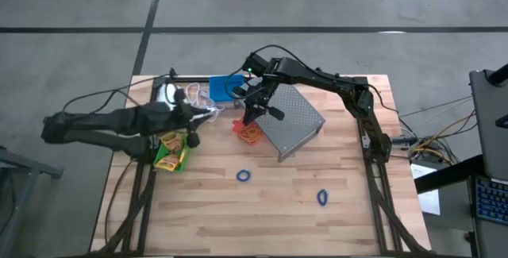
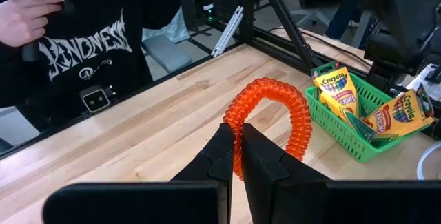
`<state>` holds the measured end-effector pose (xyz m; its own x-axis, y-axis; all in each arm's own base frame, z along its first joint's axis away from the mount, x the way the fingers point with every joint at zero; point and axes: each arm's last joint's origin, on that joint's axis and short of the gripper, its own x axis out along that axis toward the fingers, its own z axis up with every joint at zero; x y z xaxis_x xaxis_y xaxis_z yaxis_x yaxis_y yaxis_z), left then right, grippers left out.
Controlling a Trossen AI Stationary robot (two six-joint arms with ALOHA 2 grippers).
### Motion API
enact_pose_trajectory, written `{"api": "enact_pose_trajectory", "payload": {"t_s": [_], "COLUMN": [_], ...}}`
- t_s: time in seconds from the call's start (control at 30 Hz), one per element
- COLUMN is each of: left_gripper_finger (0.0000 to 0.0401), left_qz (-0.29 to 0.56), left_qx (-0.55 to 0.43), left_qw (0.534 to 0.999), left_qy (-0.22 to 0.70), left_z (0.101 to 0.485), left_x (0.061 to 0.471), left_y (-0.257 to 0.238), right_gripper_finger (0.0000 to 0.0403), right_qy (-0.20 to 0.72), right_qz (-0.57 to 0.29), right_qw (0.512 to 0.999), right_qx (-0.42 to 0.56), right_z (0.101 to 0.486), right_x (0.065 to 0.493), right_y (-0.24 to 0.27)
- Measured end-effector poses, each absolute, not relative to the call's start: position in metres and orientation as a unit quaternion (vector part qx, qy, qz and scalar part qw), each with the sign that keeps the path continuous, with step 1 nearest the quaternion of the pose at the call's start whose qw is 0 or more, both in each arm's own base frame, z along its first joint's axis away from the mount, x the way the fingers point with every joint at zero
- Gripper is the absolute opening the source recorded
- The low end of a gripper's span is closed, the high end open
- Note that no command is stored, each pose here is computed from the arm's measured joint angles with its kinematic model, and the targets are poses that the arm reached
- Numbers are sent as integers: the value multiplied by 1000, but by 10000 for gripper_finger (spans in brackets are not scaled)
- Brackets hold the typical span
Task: Pick & Place Office Desk Supplies
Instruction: Put the orange spring rubber band into the blue bin
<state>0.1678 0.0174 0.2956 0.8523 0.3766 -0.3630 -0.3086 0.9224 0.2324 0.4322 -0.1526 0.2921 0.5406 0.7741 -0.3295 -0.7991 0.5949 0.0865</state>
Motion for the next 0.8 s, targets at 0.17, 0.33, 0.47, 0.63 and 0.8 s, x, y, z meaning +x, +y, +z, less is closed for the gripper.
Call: {"api": "enact_pose_trajectory", "payload": {"t_s": [0.17, 0.33, 0.47, 0.63, 0.8], "left_gripper_finger": [72, 72, 71, 71, 71], "left_qz": [92, 40, 12, 17, -13], "left_qx": [122, 218, 270, 294, 302], "left_qw": [963, 955, 944, 944, 945], "left_qy": [221, 196, 187, 146, 122], "left_z": [286, 284, 273, 270, 272], "left_x": [178, 183, 184, 187, 188], "left_y": [31, 33, 32, 32, 30], "right_gripper_finger": [13, 13, 13, 13, 13], "right_qy": [169, 169, 170, 163, 161], "right_qz": [449, 449, 449, 452, 452], "right_qw": [877, 877, 877, 876, 876], "right_qx": [-37, -37, -36, -49, -54], "right_z": [292, 292, 291, 291, 291], "right_x": [432, 432, 432, 432, 432], "right_y": [-153, -153, -152, -152, -153]}}
